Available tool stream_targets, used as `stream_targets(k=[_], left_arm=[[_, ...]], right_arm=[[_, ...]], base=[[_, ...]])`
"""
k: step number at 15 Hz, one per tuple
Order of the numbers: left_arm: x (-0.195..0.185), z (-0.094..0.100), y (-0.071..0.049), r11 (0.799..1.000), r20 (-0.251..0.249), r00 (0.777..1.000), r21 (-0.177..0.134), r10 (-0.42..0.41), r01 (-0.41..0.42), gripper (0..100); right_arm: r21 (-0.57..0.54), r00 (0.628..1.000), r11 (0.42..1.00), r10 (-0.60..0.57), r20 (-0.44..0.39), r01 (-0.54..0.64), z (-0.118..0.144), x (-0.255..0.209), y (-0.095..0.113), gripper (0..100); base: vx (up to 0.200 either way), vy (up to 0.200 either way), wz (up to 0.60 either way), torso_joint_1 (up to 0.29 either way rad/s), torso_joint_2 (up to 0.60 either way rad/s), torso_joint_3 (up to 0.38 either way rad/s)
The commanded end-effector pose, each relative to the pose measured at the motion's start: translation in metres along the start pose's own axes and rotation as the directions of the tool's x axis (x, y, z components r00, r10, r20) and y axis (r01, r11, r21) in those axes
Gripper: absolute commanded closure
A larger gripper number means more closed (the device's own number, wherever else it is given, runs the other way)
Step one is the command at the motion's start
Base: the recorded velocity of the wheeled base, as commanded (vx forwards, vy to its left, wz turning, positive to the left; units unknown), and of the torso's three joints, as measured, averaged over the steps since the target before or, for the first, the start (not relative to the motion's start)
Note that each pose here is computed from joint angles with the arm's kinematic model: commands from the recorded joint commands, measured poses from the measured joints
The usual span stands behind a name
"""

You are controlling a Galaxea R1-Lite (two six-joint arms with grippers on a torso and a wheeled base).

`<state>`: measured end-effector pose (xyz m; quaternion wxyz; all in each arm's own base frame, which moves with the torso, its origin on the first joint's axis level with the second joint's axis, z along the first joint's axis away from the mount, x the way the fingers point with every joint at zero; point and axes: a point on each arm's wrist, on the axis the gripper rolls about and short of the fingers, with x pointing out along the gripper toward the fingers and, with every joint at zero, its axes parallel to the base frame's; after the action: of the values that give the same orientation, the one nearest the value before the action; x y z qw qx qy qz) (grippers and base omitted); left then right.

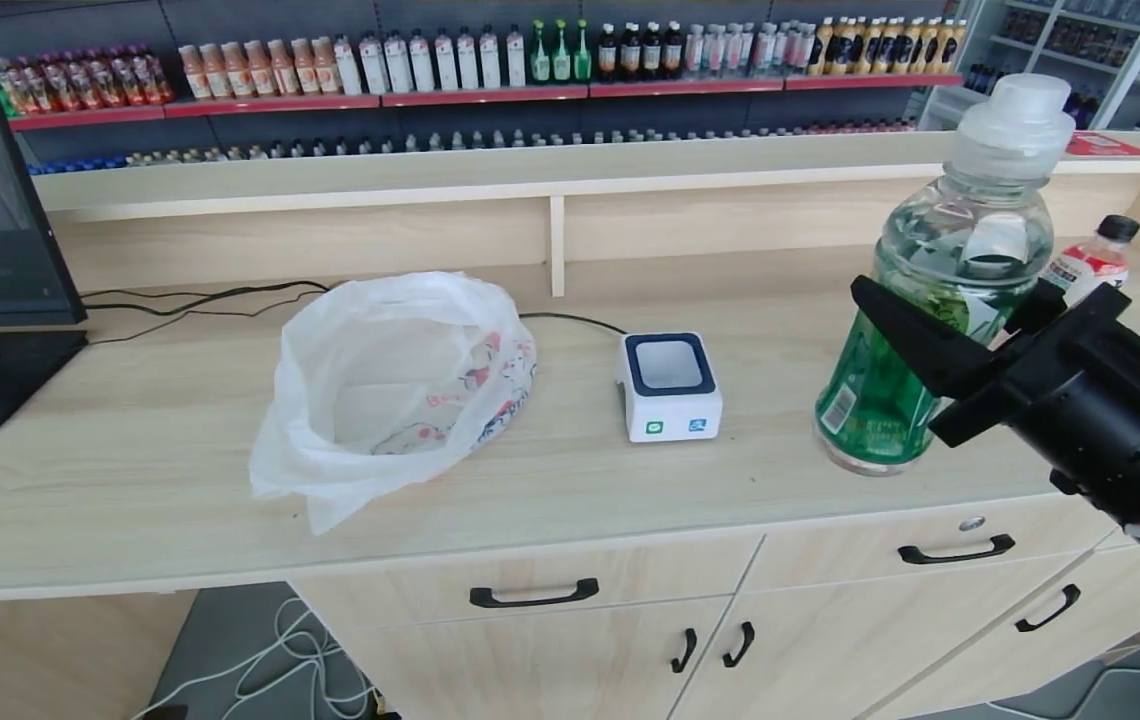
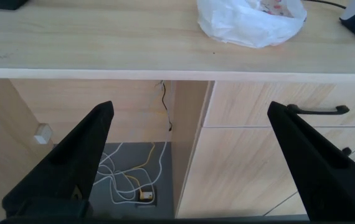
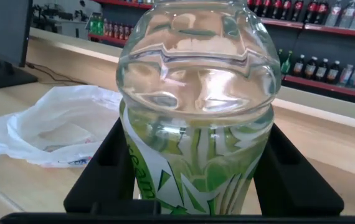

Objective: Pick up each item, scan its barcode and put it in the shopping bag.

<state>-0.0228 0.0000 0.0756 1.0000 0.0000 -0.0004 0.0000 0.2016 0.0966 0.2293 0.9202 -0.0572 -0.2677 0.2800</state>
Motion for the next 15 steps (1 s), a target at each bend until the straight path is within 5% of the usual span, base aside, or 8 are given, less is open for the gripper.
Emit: stream_targets(k=[1, 9, 15], left_arm=[[0.000, 0.000, 0.000, 1.000, -0.001, 1.000, 0.000, 0.000, 0.000, 0], [0.000, 0.000, 0.000, 1.000, 0.001, 1.000, 0.000, 0.000, 0.000, 0], [0.000, 0.000, 0.000, 1.000, 0.001, 1.000, 0.000, 0.000, 0.000, 0]], right_arm=[[0.007, 1.000, 1.000, -0.001, 0.014, 0.001, 0.004, -0.001, 0.000, 100], [0.016, 0.999, 1.000, -0.003, 0.037, 0.002, 0.011, -0.004, 0.000, 100], [0.016, 0.999, 1.000, -0.002, 0.048, 0.001, 0.013, -0.001, -0.001, 100]], base=[[0.000, 0.200, 0.00, 0.007, 0.00, 0.002], [0.000, 0.200, 0.00, 0.003, 0.00, 0.003], [0.000, 0.000, 0.00, 0.000, 0.00, 0.000]])
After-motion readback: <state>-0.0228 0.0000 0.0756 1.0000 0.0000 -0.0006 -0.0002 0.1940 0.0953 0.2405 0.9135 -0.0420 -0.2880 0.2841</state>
